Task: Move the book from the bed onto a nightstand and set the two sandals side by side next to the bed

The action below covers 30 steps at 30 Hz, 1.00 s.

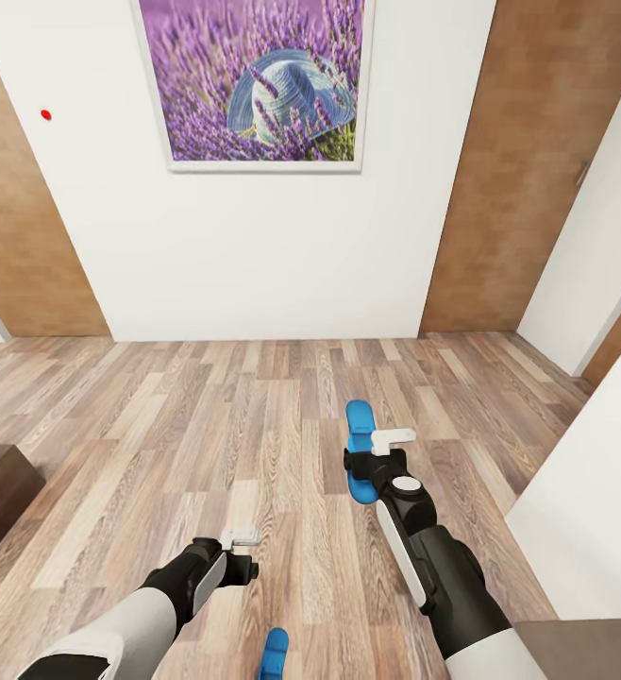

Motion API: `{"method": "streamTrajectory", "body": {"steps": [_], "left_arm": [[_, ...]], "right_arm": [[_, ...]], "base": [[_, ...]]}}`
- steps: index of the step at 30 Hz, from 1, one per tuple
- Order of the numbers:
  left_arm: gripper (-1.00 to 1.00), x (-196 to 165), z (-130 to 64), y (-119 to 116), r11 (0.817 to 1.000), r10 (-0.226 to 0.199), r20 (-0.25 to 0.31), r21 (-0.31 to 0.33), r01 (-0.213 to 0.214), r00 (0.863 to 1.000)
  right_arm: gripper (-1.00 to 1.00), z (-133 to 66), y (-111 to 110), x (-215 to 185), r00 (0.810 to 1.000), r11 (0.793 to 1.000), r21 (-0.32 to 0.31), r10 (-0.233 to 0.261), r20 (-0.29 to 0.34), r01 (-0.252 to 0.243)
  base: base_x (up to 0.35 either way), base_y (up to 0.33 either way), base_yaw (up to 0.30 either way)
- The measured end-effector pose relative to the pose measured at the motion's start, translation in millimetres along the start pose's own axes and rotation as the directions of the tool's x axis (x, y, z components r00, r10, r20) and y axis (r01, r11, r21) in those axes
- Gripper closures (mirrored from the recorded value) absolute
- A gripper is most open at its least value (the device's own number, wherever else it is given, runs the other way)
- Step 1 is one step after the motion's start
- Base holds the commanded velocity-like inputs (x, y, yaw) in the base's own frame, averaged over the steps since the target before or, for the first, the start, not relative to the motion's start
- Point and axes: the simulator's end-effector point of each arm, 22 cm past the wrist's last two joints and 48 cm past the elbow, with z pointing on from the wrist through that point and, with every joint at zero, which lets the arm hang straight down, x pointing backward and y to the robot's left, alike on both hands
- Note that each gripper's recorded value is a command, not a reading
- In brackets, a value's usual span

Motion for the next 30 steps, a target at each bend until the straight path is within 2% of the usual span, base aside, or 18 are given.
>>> {"method": "streamTrajectory", "body": {"steps": [30], "left_arm": [[-1.0,28,55.7,3,1.0,0.0,0.004,0.0,0.0,1.0]], "right_arm": [[1.0,24.7,5,64,1.0,1.0,-0.004,-0.003,-0.012,0.003]], "base": [[0.0,0.0,0.0]]}}
